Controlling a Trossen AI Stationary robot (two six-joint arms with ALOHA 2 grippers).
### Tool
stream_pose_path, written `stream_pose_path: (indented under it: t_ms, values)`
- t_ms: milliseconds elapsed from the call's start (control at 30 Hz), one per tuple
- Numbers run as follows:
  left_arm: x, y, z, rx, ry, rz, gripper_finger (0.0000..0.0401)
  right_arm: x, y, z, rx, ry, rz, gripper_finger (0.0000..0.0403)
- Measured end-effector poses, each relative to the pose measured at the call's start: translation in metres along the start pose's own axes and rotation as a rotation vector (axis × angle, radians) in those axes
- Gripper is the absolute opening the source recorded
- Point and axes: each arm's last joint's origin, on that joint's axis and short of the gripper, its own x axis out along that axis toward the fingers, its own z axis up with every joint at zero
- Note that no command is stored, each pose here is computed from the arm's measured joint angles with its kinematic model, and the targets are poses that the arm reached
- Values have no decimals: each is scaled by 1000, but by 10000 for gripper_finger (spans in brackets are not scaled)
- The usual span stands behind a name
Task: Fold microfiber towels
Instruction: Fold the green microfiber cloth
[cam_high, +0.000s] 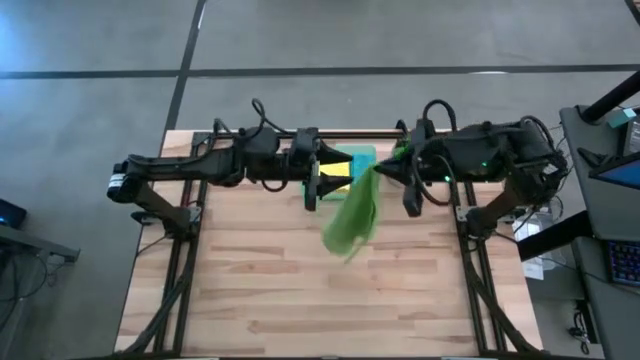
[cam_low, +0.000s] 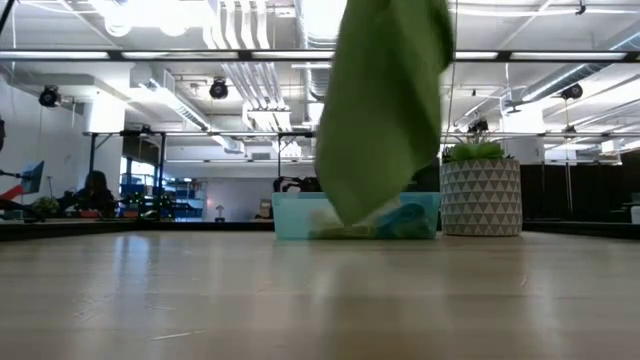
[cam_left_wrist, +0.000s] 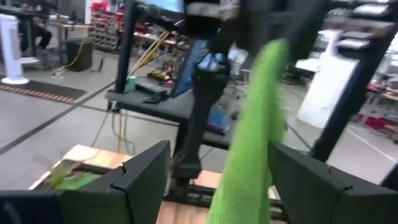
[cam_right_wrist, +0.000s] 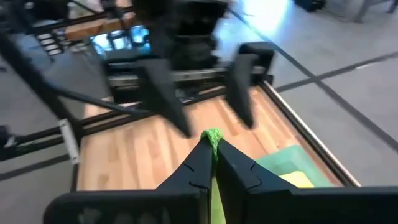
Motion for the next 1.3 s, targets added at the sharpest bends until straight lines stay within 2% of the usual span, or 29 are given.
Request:
stream_pose_path:
  t_ms: [233, 367, 500, 567, 667, 833, 1000, 1167, 1300]
  values:
    - [-3, -23, 9, 36, -69, 113, 253, 14, -12, 5, 67, -8, -67, 9]
    - [-1, -38, 6, 39, -115, 191, 253, 18, -14, 6, 81, -7, -81, 9]
    - [7, -53, -6, 93, -132, 349, 247, 23, -12, 6, 81, -11, -88, 9]
    - [12, -59, -14, 120, -126, 462, 236, 25, -12, 7, 80, -17, -105, 9]
    - [17, -67, -22, 195, -107, 559, 212, 29, -11, 7, 77, -21, -135, 9]
    - [19, -74, -34, 283, -17, 572, 185, 30, -15, 10, 49, -70, -228, 9]
    - [16, -75, -49, 319, 115, 575, 178, 32, -22, 15, 63, -99, -251, 9]
    - [19, -69, -81, 290, 221, 604, 177, 34, -27, 20, 80, -138, -263, 9]
    - [22, -64, -104, 210, 245, 624, 177, 34, -29, 24, 79, -162, -268, 9]
